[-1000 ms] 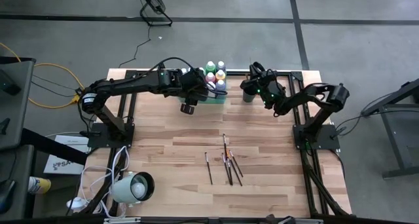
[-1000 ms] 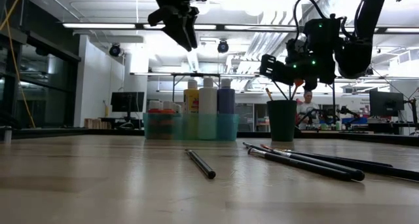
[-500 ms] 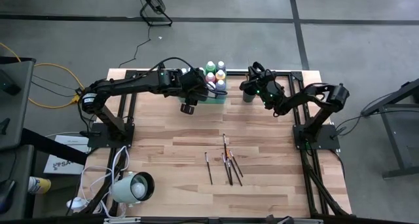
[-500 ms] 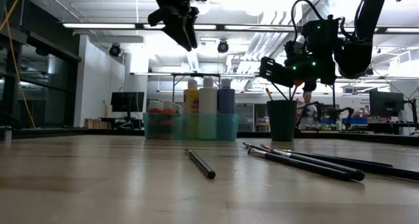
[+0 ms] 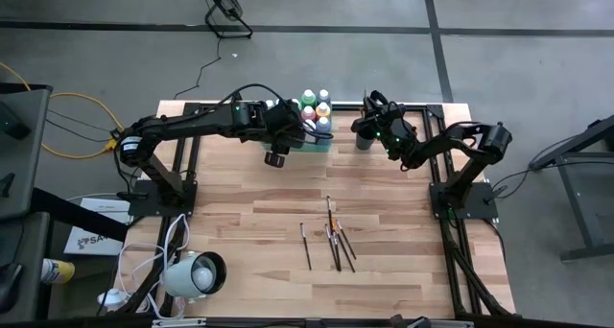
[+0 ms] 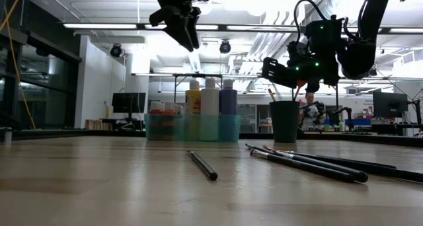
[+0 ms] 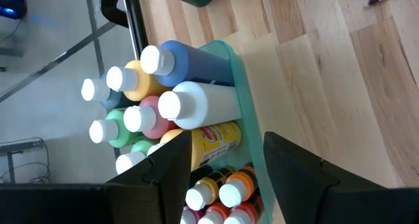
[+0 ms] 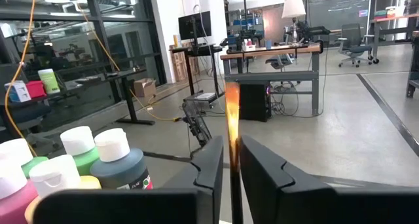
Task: Pick & Place Paint Supplies
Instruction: Put the orange paint brush into the green cup, then put the silver paint brush into the green cup
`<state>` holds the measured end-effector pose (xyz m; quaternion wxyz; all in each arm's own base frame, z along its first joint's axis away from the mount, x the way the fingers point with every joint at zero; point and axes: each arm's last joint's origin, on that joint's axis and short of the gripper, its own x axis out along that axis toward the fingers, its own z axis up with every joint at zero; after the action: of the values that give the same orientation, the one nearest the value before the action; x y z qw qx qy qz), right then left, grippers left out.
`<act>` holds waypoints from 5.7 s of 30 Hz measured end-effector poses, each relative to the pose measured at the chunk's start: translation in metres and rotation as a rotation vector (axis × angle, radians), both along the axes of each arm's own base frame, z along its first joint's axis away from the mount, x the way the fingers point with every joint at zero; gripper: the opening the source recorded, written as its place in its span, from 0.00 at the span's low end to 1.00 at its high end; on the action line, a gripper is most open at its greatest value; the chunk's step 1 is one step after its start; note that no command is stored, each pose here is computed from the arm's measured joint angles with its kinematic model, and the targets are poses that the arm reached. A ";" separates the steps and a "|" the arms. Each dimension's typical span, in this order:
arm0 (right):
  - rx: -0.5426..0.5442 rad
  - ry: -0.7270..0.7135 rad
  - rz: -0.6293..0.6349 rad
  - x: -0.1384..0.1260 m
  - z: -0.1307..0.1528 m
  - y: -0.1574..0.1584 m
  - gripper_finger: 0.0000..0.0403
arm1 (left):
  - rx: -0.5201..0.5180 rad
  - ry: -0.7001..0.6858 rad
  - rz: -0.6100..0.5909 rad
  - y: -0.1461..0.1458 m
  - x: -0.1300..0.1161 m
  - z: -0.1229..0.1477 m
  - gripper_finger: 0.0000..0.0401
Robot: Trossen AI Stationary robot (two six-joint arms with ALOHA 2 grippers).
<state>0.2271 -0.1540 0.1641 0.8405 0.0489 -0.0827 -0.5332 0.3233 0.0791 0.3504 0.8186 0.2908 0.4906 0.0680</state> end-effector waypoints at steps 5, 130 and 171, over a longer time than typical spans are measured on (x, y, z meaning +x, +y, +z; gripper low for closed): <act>0.000 0.000 0.000 0.000 0.000 0.000 0.12 | 0.000 0.000 0.000 0.000 0.000 0.000 0.46; 0.393 0.062 0.902 -0.083 0.088 0.144 0.12 | -0.991 -0.174 1.201 -0.165 0.056 -0.206 0.46; 0.416 0.083 0.948 -0.083 0.086 0.146 0.12 | -0.819 0.040 1.137 -0.165 0.061 -0.236 0.24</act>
<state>0.1443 -0.0080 0.2502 0.9648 0.2258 0.0894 -0.1004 0.3841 -0.0858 0.1145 0.6906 -0.3414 0.5677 0.2901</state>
